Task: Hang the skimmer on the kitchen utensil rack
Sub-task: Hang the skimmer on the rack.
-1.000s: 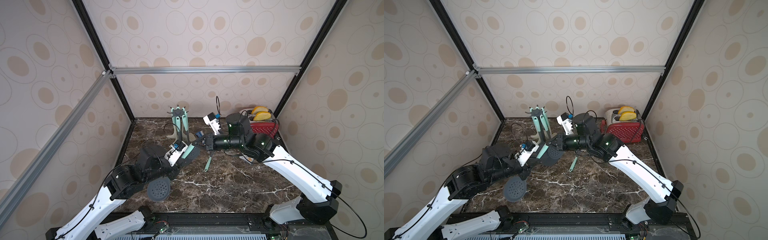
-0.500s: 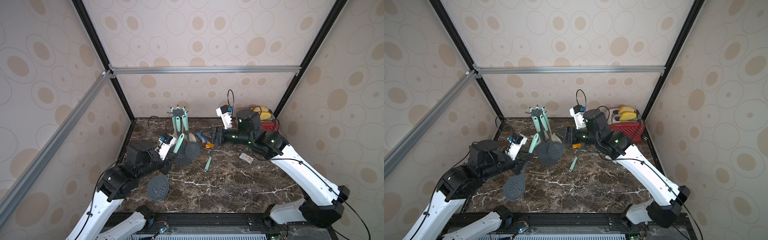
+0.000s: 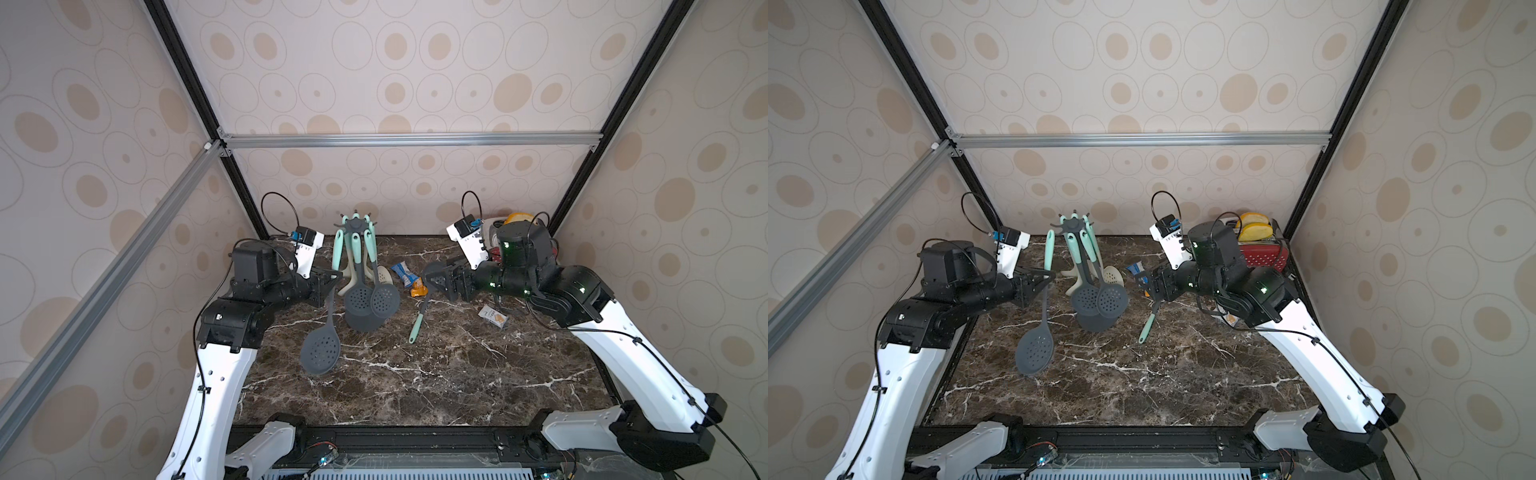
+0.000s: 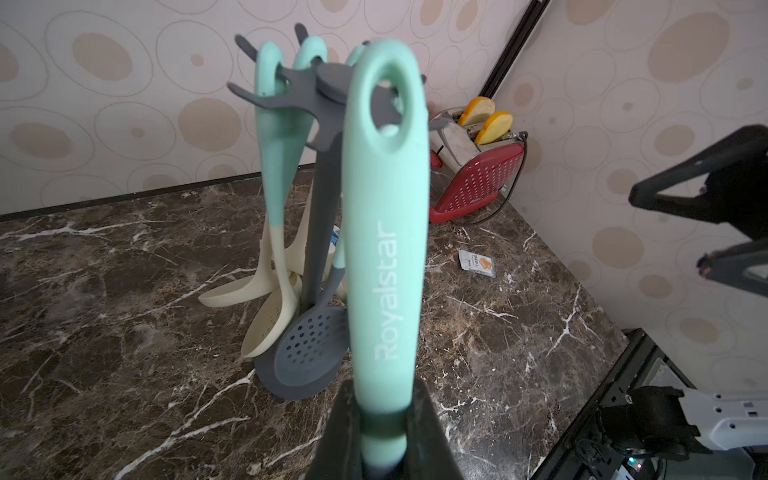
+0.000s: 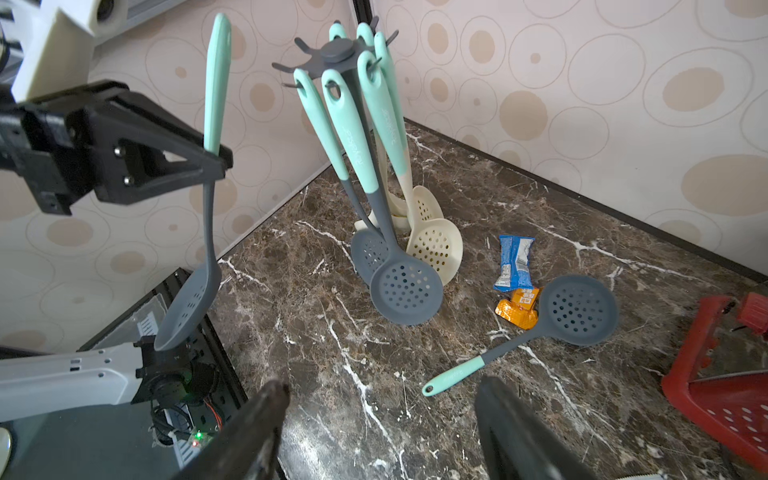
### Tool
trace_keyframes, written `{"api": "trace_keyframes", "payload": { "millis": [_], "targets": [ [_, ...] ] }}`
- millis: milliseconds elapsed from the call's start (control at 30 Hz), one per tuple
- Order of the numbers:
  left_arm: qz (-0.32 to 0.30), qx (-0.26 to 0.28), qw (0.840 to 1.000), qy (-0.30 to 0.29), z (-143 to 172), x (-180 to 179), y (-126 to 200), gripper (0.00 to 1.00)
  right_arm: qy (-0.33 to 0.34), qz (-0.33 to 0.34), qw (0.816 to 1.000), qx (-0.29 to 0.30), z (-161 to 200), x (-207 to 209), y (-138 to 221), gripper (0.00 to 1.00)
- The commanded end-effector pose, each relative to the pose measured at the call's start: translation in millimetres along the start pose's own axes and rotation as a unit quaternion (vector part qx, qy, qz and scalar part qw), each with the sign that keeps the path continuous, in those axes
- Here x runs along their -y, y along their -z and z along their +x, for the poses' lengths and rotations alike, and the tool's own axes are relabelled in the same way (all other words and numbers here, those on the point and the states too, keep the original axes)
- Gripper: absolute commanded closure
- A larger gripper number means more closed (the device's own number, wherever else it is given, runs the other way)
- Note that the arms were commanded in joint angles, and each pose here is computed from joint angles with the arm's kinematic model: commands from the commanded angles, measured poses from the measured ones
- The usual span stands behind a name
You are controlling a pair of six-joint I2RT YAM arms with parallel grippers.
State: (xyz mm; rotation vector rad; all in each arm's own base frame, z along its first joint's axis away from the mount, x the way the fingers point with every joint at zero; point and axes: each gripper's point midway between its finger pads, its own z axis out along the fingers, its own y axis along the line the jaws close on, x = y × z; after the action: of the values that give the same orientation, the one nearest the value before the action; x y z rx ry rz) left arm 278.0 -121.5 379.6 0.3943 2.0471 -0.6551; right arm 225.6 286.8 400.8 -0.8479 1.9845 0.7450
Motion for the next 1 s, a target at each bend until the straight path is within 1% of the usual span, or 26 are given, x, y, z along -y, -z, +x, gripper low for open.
{"api": "trace_keyframes", "payload": {
  "millis": [0,167,333,400,500,833,967],
  "targets": [
    [0.03,0.02,0.999,-0.003,-21,12,6,1.0,0.014,-0.011,1.0,-0.008,2,-4,6,0.24],
    [0.021,0.002,1.0,0.007,-17,4,0,1.0,0.012,-0.011,1.0,-0.01,6,-4,8,0.24],
    [-0.005,0.0,0.999,0.04,-12,-12,-3,1.0,0.006,-0.017,1.0,-0.015,9,-6,7,0.24],
    [-0.002,0.005,0.998,0.055,-13,-14,-5,1.0,0.004,-0.018,1.0,-0.015,10,-6,7,0.24],
    [0.001,0.009,0.998,0.062,-12,-14,-6,1.0,0.003,-0.018,1.0,-0.016,11,-6,7,0.24],
    [0.037,-0.005,0.997,0.068,0,-6,-12,1.0,0.0,-0.02,1.0,-0.02,15,-6,4,0.24],
    [0.037,-0.015,0.997,0.069,3,-8,-16,1.0,-0.001,-0.02,1.0,-0.022,16,-6,3,0.24]
  ]
}}
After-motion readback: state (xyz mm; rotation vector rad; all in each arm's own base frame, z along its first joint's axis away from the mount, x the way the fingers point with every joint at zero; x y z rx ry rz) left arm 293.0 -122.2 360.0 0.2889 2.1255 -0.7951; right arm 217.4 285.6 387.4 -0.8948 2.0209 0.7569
